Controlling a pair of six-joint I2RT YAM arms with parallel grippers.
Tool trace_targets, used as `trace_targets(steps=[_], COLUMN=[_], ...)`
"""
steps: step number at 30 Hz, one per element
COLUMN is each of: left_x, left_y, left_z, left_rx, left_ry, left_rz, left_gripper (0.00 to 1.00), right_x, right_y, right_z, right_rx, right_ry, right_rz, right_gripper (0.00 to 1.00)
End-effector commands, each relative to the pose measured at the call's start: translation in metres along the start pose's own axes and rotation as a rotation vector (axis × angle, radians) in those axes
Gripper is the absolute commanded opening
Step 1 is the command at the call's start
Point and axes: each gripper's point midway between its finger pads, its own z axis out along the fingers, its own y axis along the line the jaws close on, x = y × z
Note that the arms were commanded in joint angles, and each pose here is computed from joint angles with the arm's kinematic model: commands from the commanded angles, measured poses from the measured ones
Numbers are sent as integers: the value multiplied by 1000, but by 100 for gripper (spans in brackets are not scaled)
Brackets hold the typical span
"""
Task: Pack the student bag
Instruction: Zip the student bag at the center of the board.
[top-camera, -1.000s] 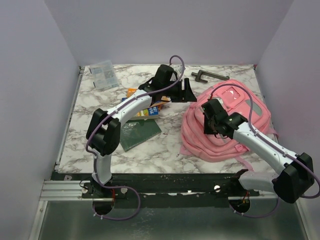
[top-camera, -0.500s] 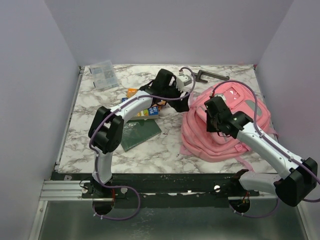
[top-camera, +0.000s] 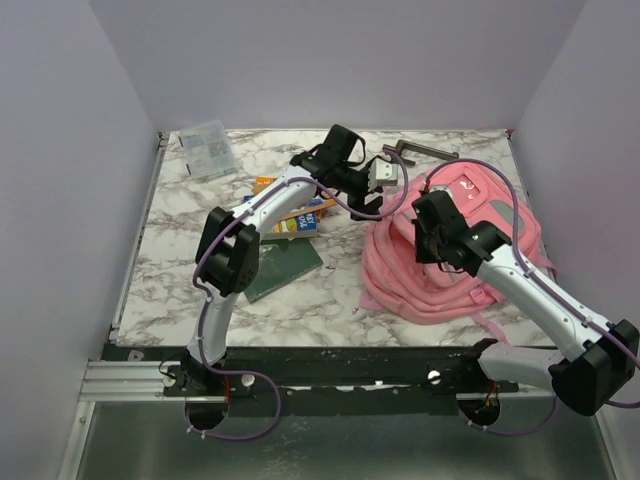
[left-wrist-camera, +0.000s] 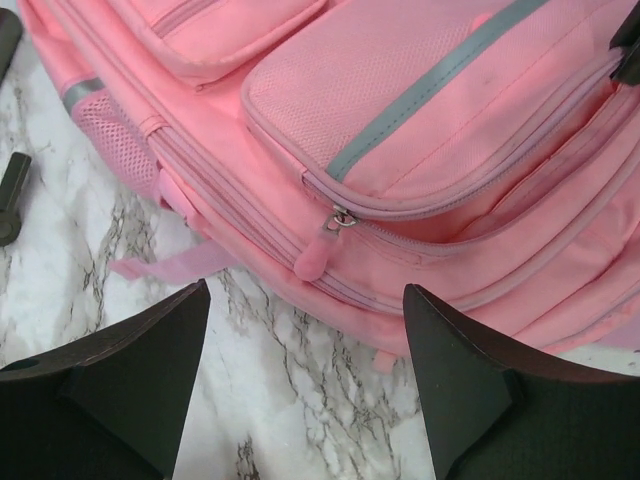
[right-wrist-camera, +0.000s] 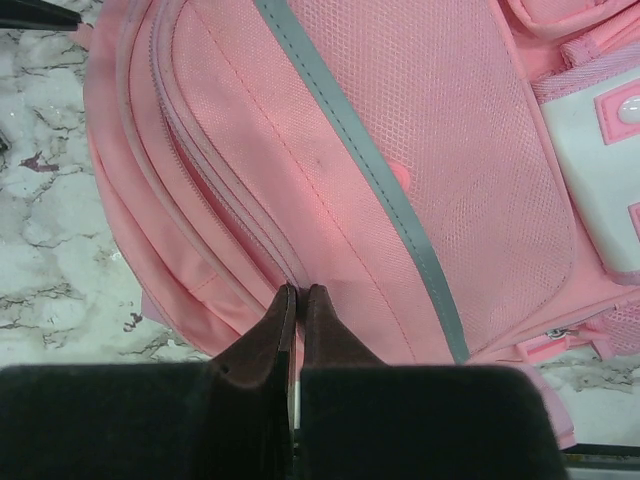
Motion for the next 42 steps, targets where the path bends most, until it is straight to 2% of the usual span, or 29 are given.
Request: trace_targets(steps=[1,5,9,13,16,18,20,26,29,33,34,38,40,42], left_x=[7,0,5,21,36,37,32,29,31,26,26,21,19,15], left_y=[-12,-3,-8,-28,-44,-55,-59,-56,-52,-48,-47,-44,-43,-42], left_z=[21,31,39,43,43,40,37,34,32,27,28,20,18,18], left_rx=[121,121,156,221,266,305,318,275,241,196,181,125,108,102], left_ry=[16,15,67,167,241,247,232,238,249,228,224,198,179,163], left_rz=[138,170,175,158,134,117,119,138,127,103,100,99,104,100], left_gripper=[79,79,77,61,57,54,39,17,0,0,0,0,0,0], right_x=[-10,-8,-14,-25,-33,-38,-38,-30,-25,-8,-1,13,10,7], right_y=[2,4,6,6,9,9,9,10,12,24,28,44,41,31], right_z=[-17,-19,-24,-30,-38,-40,-41,-36,-34,-29,-26,-22,-24,-26], right_rx=[-31,-57,-65,-70,-89,-93,-92,-98,-114,-183,-201,-271,-256,-217], right_ry=[-17,-23,-37,-74,-97,-116,-119,-100,-90,-29,-6,58,40,3], right_rz=[20,22,34,48,56,59,58,60,57,56,67,132,166,199], right_gripper=[1,1,1,1,1,1,0,1,1,1,3,27,37,53])
